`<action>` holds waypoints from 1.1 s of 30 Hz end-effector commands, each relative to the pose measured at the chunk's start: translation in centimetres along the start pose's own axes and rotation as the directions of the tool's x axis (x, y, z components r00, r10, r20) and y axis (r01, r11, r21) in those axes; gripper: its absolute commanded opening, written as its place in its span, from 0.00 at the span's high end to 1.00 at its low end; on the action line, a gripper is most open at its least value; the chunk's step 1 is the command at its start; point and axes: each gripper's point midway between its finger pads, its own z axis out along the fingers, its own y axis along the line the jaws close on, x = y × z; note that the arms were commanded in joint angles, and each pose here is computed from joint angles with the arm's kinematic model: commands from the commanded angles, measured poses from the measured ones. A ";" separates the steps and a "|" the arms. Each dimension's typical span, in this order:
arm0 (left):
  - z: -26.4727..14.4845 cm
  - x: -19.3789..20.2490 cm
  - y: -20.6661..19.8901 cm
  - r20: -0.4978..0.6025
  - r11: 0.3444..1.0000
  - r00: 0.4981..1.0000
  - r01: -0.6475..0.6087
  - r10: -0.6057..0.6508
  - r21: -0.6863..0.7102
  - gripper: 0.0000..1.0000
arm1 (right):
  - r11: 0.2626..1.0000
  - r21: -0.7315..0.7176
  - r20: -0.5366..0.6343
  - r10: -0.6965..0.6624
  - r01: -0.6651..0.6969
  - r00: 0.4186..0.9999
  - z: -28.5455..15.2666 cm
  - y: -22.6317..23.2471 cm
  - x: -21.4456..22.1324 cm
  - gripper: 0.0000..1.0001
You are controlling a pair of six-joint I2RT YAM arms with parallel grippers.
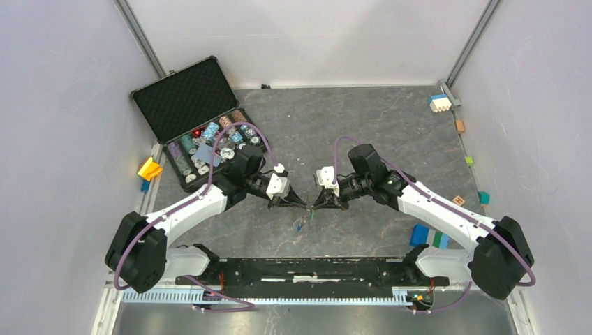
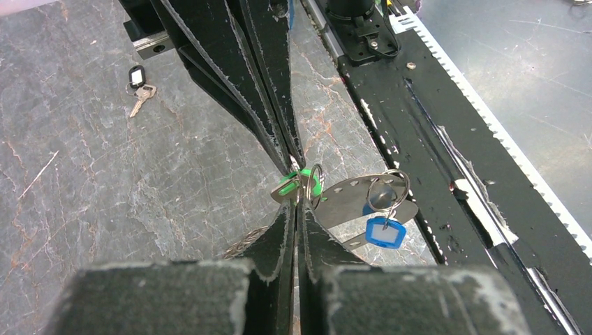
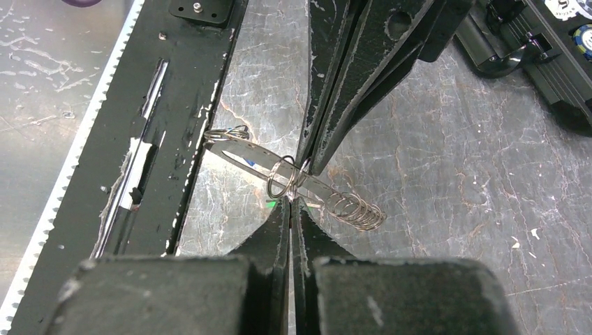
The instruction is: Put the keys on the keyring
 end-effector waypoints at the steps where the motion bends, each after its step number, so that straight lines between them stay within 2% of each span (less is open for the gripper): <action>1: -0.2 -1.8 1.1 0.024 0.997 0.997 -0.073 0.074 -0.024 0.98 | 0.999 -0.014 0.053 -0.036 0.037 0.998 0.0 -0.1 -1.9 1.00; 33: -0.3 -1.8 1.1 0.022 0.998 0.998 -0.063 0.064 -0.032 0.98 | 0.999 -0.008 0.037 0.036 -0.035 0.999 0.7 -0.5 -0.8 1.00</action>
